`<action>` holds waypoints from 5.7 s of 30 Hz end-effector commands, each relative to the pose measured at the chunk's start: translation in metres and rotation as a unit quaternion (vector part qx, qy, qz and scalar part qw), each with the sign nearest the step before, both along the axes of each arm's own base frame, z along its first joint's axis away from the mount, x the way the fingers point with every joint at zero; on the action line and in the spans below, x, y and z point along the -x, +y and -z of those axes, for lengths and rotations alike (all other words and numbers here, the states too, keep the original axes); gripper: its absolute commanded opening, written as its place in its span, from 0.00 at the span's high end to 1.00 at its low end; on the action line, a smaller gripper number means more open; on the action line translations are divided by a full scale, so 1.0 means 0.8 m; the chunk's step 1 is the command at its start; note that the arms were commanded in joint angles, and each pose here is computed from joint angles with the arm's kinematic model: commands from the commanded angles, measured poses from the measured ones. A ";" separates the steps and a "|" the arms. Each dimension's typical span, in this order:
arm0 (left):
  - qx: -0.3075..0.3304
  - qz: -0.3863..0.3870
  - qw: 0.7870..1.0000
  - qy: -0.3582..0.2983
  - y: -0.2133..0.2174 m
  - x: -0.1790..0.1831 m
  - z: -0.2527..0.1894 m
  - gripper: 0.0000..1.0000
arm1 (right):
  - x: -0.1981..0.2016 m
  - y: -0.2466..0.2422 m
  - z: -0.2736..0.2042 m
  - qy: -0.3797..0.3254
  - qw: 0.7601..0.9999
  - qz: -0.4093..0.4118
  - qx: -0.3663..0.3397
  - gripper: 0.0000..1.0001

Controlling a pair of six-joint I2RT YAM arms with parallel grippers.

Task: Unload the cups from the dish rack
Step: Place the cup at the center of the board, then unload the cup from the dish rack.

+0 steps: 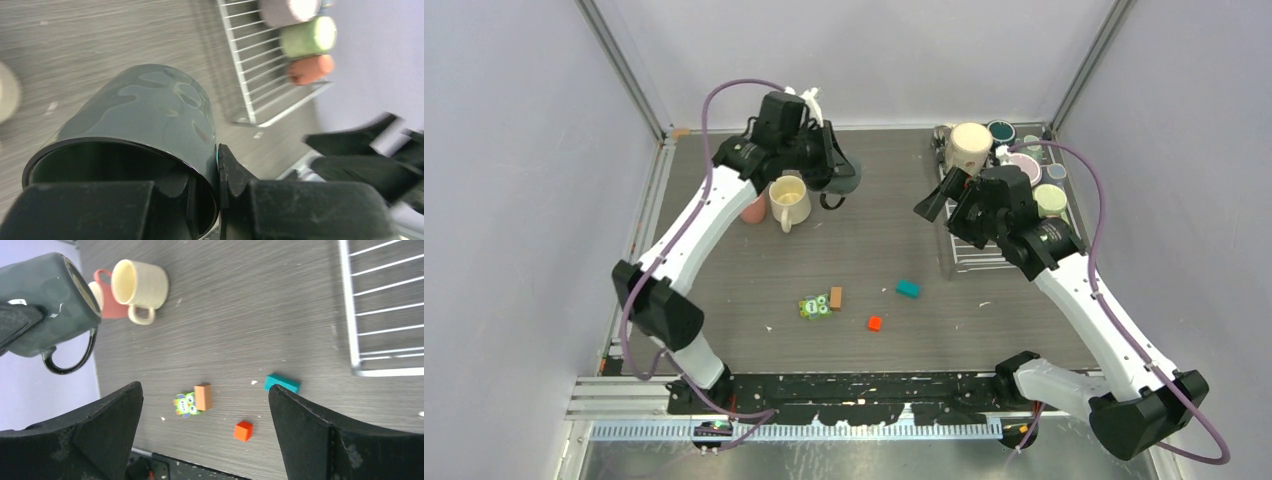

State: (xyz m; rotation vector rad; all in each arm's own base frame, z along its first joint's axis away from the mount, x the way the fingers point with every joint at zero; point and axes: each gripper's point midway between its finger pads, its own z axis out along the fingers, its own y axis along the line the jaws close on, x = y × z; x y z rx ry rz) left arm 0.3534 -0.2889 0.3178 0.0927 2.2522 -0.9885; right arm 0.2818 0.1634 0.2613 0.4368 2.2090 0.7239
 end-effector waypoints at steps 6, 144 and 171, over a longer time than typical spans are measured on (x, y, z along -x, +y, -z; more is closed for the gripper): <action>-0.249 0.001 0.968 -0.026 0.013 -0.058 0.090 1.00 | 0.010 -0.053 -0.024 -0.027 0.995 0.069 0.066 0.00; -0.115 0.145 0.980 -0.074 0.034 0.151 0.080 0.00 | -0.093 -0.356 0.171 0.180 0.882 0.265 0.347 0.25; -0.111 0.154 0.980 -0.062 0.028 0.152 0.085 0.00 | -0.074 -0.325 0.138 0.146 0.885 0.291 0.333 0.77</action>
